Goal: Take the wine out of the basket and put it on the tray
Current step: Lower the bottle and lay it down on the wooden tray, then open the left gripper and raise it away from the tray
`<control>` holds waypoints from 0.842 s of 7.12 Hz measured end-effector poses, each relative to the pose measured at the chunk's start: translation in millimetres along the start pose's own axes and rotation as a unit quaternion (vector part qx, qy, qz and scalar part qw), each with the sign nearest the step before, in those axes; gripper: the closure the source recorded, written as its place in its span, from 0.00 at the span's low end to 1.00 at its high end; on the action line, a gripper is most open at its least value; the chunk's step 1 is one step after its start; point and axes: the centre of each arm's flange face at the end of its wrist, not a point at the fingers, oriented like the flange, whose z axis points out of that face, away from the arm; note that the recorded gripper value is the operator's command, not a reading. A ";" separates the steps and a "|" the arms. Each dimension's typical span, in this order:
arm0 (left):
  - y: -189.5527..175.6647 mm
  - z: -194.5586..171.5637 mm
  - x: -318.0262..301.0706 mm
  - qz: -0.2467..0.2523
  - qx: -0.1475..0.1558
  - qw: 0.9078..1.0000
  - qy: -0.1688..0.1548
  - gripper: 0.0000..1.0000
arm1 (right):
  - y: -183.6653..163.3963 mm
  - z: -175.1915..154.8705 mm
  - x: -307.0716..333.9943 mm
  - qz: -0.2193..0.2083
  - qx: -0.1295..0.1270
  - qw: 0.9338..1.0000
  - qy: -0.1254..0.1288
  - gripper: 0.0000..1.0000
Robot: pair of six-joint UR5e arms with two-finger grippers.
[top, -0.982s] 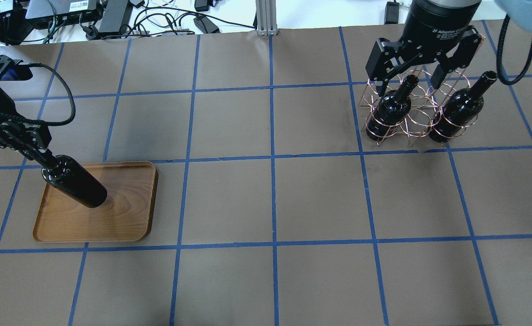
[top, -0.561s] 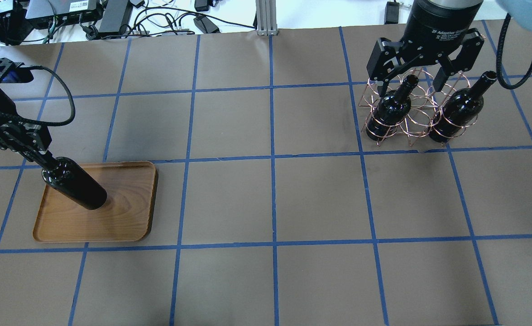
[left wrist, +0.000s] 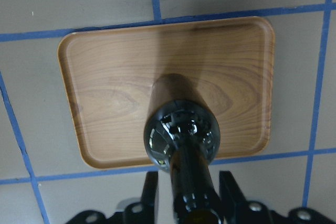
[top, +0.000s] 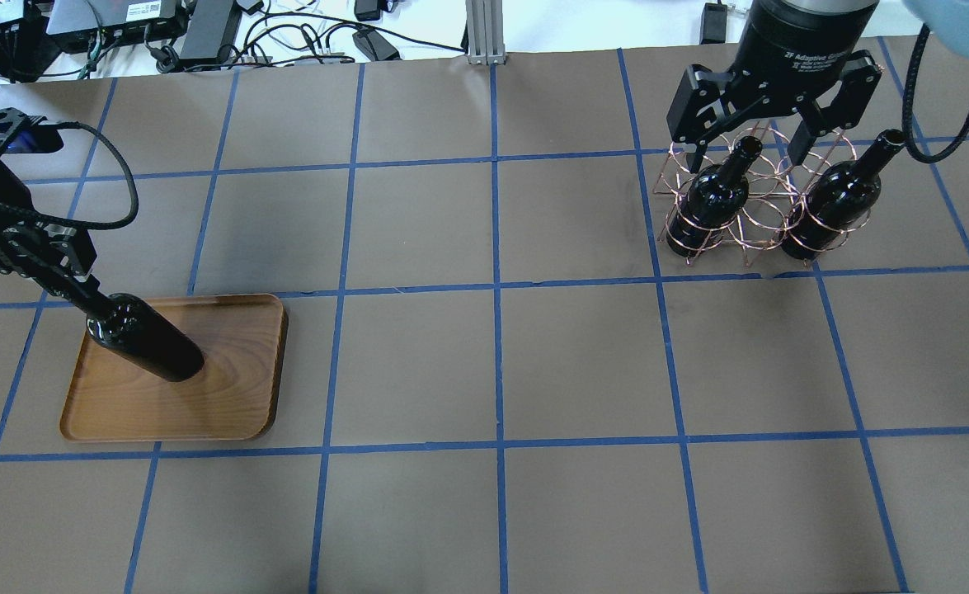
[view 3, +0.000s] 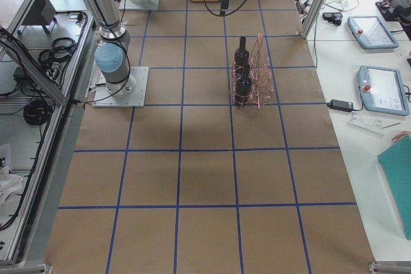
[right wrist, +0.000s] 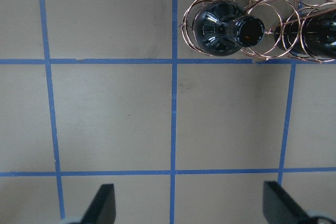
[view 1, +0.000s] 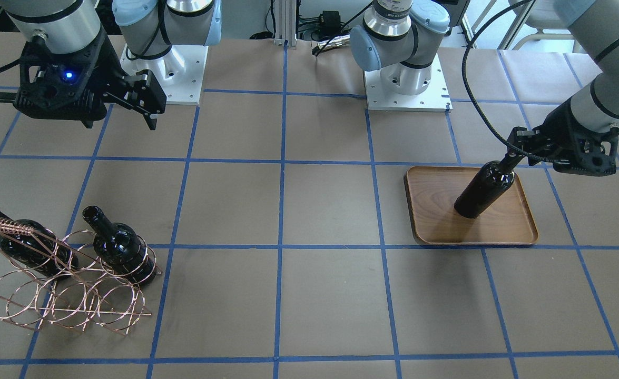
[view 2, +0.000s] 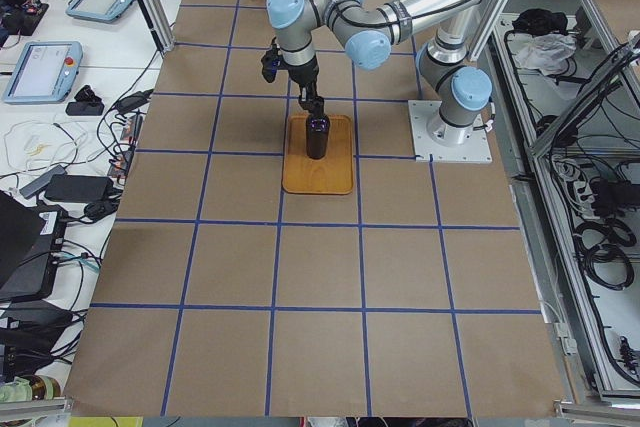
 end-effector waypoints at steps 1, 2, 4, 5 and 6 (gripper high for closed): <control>-0.3 -1.6 -0.7 -0.002 0.001 1.000 -0.002 0.00 | 0.0 0.0 0.0 0.000 0.000 1.000 0.000 0.00; 1.0 -7.9 -1.0 -0.010 0.003 1.000 -0.010 0.00 | 0.0 0.0 0.0 -0.001 0.000 1.000 0.000 0.00; 5.7 -38.2 7.1 -0.045 0.020 0.998 -0.024 0.00 | -0.3 0.0 0.6 -0.001 0.000 1.000 0.001 0.00; 6.8 -60.7 19.0 -0.055 0.038 0.997 -0.025 0.00 | -0.4 0.2 0.9 -0.001 0.000 1.000 0.001 0.00; 5.4 -84.2 45.7 -0.061 0.058 0.996 -0.030 0.00 | -0.3 0.2 0.9 -0.001 0.000 1.000 0.001 0.00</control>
